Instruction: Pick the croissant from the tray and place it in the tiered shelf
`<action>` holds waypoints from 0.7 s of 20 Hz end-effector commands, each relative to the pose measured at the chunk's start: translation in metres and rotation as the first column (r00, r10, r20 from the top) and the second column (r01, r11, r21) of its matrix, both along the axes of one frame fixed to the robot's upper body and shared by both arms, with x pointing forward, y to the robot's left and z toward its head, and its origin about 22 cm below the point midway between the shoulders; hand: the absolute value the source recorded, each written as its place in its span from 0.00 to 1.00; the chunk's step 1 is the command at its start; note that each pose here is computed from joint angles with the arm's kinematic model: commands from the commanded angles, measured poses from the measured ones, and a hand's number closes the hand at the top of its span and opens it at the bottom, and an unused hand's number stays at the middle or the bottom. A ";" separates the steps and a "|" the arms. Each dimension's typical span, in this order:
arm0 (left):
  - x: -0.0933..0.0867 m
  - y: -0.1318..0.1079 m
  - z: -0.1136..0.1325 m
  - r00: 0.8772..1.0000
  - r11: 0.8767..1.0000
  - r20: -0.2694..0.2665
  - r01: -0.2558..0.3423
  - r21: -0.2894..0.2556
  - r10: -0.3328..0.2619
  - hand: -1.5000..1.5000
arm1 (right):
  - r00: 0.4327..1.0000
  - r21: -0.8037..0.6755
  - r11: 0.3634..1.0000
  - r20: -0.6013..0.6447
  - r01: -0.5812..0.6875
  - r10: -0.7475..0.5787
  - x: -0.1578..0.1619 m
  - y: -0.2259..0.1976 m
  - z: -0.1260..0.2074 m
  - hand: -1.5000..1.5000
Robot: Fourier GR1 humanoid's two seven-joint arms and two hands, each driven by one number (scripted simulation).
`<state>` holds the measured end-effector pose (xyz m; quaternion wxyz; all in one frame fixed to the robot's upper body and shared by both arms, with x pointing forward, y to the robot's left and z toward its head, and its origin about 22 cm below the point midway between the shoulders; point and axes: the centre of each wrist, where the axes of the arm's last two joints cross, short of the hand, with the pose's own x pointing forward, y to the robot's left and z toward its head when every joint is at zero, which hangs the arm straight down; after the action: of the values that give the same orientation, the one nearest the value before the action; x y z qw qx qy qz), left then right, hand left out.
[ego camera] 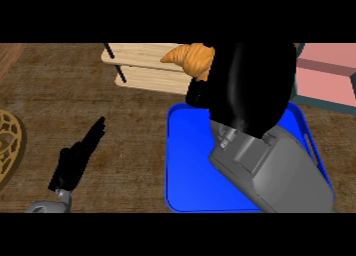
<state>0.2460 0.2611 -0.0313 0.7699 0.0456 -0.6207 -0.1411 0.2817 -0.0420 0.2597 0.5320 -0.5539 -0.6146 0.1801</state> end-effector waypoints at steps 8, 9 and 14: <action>-0.001 0.006 0.006 0.999 1.000 -0.019 0.030 -0.004 -0.030 0.50 | 0.969 0.014 0.977 -0.131 0.213 -0.209 0.093 0.012 0.039 1.00; -0.021 0.000 -0.016 1.000 1.000 -0.024 0.020 0.000 -0.020 0.50 | 0.974 0.034 0.979 -0.116 0.199 -0.194 0.108 -0.016 0.045 1.00; 0.003 0.001 -0.004 0.999 1.000 -0.030 0.012 0.003 -0.012 0.50 | 0.973 0.012 0.987 -0.174 0.158 -0.154 0.144 -0.007 0.011 1.00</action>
<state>0.2484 0.2571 -0.0294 0.7631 0.0390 -0.6282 -0.1469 0.4015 -0.0483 0.2899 0.5795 -0.5834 -0.5361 0.1909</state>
